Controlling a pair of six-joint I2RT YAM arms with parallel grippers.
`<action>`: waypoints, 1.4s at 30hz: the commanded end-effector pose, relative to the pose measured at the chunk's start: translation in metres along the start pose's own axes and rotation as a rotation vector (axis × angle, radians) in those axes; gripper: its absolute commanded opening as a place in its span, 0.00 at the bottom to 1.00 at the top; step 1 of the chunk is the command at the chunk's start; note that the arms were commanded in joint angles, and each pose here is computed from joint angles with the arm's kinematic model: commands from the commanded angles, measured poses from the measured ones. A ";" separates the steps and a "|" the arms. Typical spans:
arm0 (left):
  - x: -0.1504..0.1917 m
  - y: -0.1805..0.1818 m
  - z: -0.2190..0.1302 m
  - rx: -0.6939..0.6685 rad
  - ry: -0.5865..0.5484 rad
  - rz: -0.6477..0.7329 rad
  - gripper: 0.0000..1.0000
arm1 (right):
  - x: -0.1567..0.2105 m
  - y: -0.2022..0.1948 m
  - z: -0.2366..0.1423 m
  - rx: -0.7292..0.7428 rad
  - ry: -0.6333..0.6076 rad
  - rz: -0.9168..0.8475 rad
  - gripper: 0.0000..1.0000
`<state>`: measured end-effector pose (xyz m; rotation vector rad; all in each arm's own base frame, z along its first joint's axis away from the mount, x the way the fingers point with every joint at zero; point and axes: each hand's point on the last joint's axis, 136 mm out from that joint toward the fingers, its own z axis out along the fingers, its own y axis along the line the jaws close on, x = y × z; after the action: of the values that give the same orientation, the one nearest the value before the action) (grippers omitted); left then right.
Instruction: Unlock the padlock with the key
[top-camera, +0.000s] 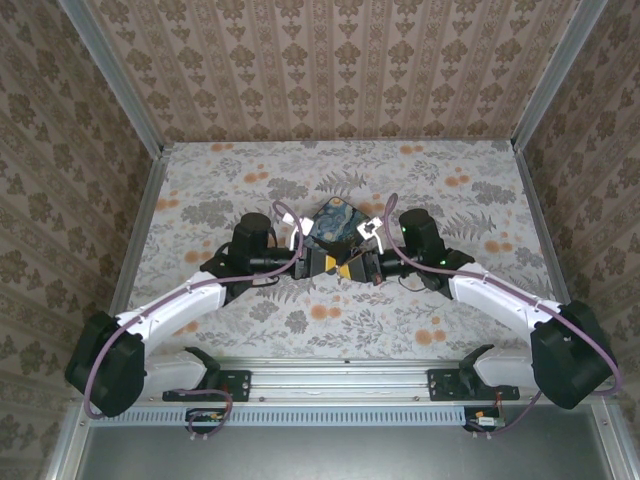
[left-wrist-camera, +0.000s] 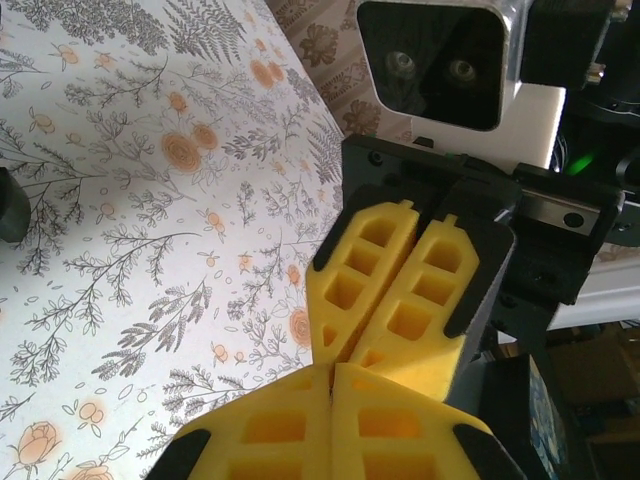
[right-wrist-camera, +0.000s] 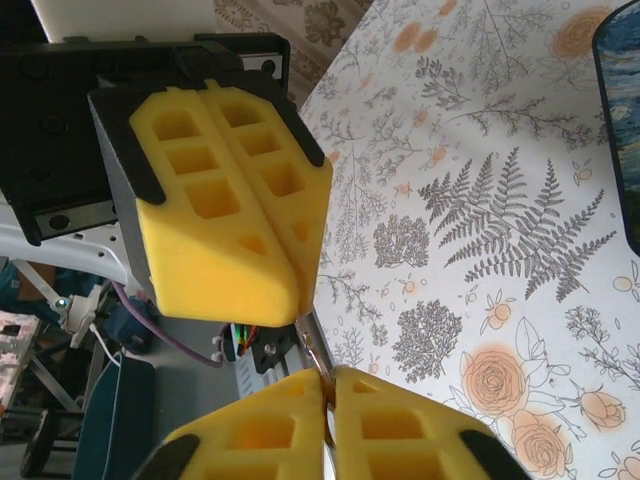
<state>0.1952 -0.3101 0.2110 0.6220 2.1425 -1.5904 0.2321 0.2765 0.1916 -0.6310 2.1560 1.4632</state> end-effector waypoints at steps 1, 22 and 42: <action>-0.011 -0.005 0.000 0.020 -0.064 0.010 0.00 | -0.019 0.009 -0.013 -0.028 -0.085 -0.045 0.32; -0.055 -0.016 -0.009 0.155 -0.280 -0.084 0.00 | -0.061 0.014 -0.028 -0.100 -0.359 0.030 0.40; -0.056 -0.016 -0.012 0.163 -0.304 -0.087 0.00 | -0.067 0.025 -0.014 -0.171 -0.346 0.032 0.28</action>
<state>0.2282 -0.3121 0.2500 0.3170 1.9082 -1.7870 0.2703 0.2730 0.2390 -0.3163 1.8629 1.6244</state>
